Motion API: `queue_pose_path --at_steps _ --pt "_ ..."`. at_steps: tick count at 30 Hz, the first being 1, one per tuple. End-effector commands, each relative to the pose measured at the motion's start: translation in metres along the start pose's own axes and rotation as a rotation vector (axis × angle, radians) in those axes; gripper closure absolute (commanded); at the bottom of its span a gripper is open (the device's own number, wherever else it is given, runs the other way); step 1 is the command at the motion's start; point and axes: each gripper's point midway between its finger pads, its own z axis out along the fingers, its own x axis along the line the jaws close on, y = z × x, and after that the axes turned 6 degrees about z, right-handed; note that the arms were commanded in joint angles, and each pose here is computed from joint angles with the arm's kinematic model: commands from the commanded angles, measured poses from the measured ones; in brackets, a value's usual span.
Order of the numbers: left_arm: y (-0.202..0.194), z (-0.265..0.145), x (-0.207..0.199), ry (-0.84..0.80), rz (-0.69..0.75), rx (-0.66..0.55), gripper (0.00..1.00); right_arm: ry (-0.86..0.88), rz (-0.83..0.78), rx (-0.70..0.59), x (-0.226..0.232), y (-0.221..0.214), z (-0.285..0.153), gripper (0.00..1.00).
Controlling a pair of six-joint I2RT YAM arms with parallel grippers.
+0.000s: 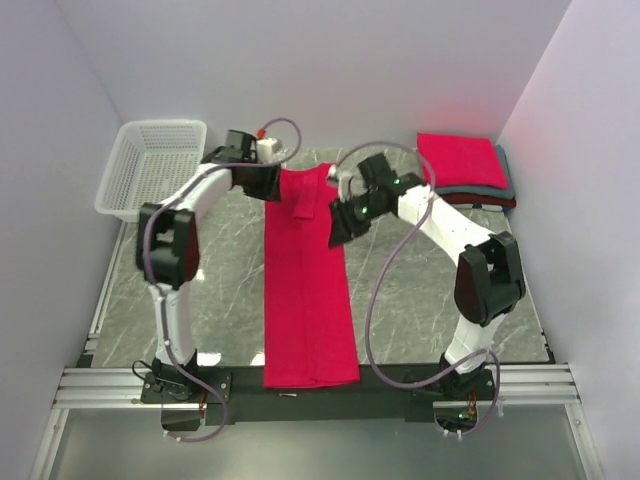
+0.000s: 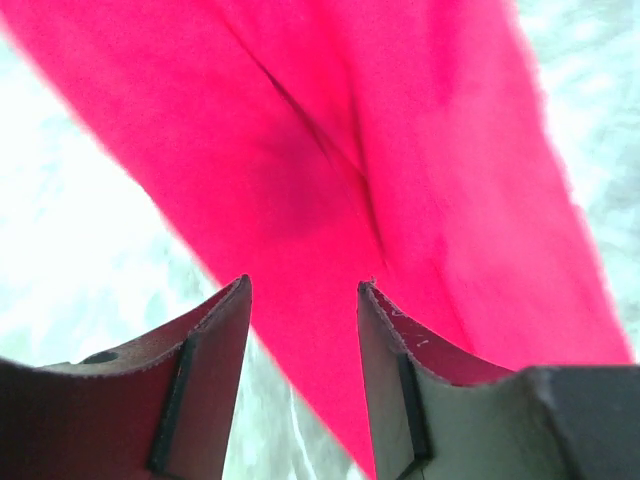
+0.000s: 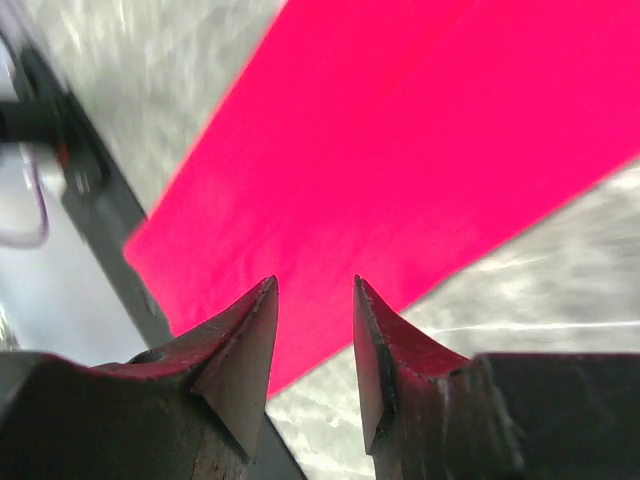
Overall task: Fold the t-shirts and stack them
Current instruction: Fold the tshirt
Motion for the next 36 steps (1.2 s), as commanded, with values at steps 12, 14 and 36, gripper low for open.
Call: queue_pose_path --at_steps 12,14,36 --pt "-0.017 -0.02 -0.039 -0.164 -0.093 -0.101 0.57 -0.009 0.229 -0.29 -0.07 0.134 0.04 0.63" --pt "-0.02 -0.01 -0.035 -0.16 -0.107 -0.085 0.58 -0.008 0.256 -0.291 -0.079 0.138 0.053 0.64" --pt "-0.031 0.077 0.012 -0.165 -0.23 -0.005 0.59 -0.047 0.705 -0.368 -0.224 0.163 0.091 0.64"
